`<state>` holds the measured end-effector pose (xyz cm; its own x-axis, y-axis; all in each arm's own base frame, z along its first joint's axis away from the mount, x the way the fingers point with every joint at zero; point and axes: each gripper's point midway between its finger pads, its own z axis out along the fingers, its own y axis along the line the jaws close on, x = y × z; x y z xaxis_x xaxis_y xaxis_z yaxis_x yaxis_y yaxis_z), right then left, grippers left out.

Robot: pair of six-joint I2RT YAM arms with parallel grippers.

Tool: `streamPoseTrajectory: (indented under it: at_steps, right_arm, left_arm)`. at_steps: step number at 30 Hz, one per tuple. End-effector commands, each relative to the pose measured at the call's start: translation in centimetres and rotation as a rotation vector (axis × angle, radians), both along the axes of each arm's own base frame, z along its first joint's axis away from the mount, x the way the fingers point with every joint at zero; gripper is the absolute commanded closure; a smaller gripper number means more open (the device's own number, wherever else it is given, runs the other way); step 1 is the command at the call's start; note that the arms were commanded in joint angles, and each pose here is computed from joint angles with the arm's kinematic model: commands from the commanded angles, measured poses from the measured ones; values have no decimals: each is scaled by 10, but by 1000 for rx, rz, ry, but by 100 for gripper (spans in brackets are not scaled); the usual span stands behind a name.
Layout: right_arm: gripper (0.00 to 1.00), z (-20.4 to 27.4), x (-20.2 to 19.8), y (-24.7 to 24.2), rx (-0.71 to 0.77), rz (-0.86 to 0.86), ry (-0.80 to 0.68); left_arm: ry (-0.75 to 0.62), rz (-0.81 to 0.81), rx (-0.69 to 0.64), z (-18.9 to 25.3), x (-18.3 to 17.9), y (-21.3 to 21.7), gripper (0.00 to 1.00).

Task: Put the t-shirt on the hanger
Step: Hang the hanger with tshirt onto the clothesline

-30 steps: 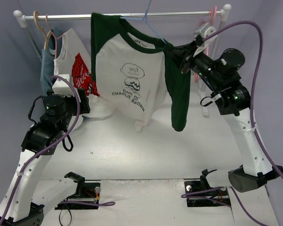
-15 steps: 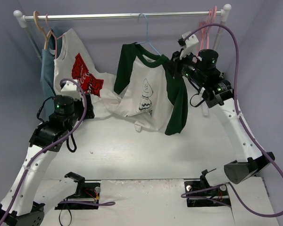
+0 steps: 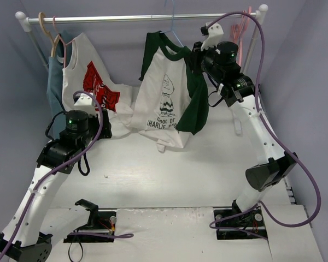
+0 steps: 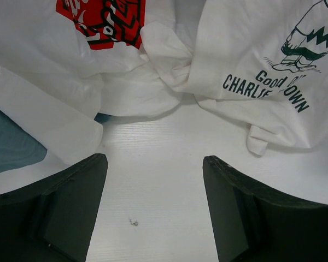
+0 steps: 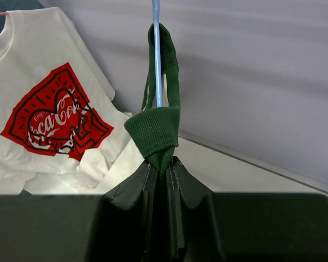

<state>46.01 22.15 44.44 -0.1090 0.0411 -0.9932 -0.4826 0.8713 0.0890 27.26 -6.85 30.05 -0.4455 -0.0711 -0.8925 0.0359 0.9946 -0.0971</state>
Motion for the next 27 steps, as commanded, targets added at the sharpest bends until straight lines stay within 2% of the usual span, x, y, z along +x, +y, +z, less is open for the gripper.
streamPoseTrajectory:
  at_steps: [1,9,10,12,13,14,15,17,18,20,21,22,24,25,26,27]
  right_arm:
    - [100,77,1,-6,147,-38,-203]
    - [100,31,1,8,149,-2,-119]
    - [96,33,-4,7,151,2,-122]
    - [85,31,-10,9,148,15,-122]
    - [69,28,-15,7,138,17,-122]
    - [59,28,-18,5,132,17,-125]
    - [40,29,-22,3,124,16,-132]
    - [31,30,-34,-6,91,8,-153]
    - [22,31,-38,-11,84,0,-158]
    - [17,32,-56,-24,61,-25,-173]
    - [13,47,-74,-35,69,-36,-213]
    - [11,29,-78,-42,49,-61,-186]
    - [7,38,-106,-60,54,-88,-230]
    - [5,34,-114,-67,53,-105,-229]
    - [4,8,-116,-76,7,-141,-196]
    - [1,15,-137,-88,20,-156,-226]
  left_arm:
    - [-27,10,-22,10,2,0,29]
    - [0,17,-12,1,-1,2,29]
    - [-1,15,-13,2,-1,2,29]
    - [6,17,-11,2,-3,3,29]
    - [4,19,-11,4,-2,3,29]
    - [6,24,-7,4,-2,4,29]
    - [12,26,-4,4,-3,5,29]
    - [10,34,-2,7,-5,7,29]
    - [14,37,-4,6,-6,7,29]
    - [18,36,-8,6,-9,8,29]
    - [18,35,-16,7,-11,7,29]
    - [23,33,-19,5,-12,7,29]
    - [33,35,-17,3,-16,9,29]
    - [37,39,-17,2,-18,10,28]
    - [51,45,-11,-2,-21,11,29]
    - [50,54,-23,-2,-23,12,29]
